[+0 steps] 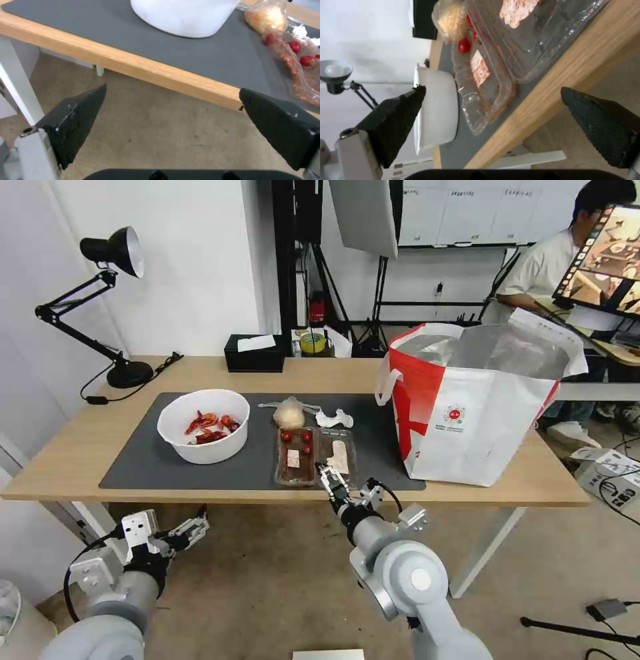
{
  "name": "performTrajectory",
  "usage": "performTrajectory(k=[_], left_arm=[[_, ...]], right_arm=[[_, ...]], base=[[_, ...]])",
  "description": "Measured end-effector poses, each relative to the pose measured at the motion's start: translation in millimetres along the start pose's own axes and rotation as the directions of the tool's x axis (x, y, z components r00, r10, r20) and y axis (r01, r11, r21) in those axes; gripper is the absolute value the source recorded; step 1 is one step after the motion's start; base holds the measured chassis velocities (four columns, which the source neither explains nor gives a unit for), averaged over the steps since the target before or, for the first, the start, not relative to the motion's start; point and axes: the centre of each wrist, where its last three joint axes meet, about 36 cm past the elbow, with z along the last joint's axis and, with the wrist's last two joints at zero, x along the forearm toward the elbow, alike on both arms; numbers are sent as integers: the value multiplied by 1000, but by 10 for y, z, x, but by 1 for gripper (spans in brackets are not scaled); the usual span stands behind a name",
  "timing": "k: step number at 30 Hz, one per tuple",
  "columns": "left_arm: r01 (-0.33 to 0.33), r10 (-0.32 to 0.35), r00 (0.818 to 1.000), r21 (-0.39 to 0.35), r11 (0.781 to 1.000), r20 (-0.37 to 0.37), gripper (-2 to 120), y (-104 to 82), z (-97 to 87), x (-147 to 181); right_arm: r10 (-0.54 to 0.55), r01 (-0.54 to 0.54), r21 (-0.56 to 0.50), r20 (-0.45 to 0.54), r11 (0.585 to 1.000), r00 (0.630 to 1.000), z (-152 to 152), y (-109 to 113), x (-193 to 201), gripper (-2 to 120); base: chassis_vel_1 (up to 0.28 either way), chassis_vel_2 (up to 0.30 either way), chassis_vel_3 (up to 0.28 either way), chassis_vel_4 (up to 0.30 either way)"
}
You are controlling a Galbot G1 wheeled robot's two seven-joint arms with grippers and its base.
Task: Pick up the trash from the table and place it into the takeout bag.
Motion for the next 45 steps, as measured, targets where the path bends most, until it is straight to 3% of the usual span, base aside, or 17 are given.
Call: performTrajectory(k=[14, 45], left_arm=[[3, -3, 1000, 5, 1000, 1, 100, -4, 9, -24], [5, -5, 1000, 4, 1000, 7, 100, 1, -5, -41]], right_arm=[[56, -56, 15, 6, 998, 998, -102, 39, -102, 100], [65, -65, -2, -11, 998, 998, -80, 87, -256, 100]], base=[[0, 0, 0, 0], [0, 0, 0, 0]])
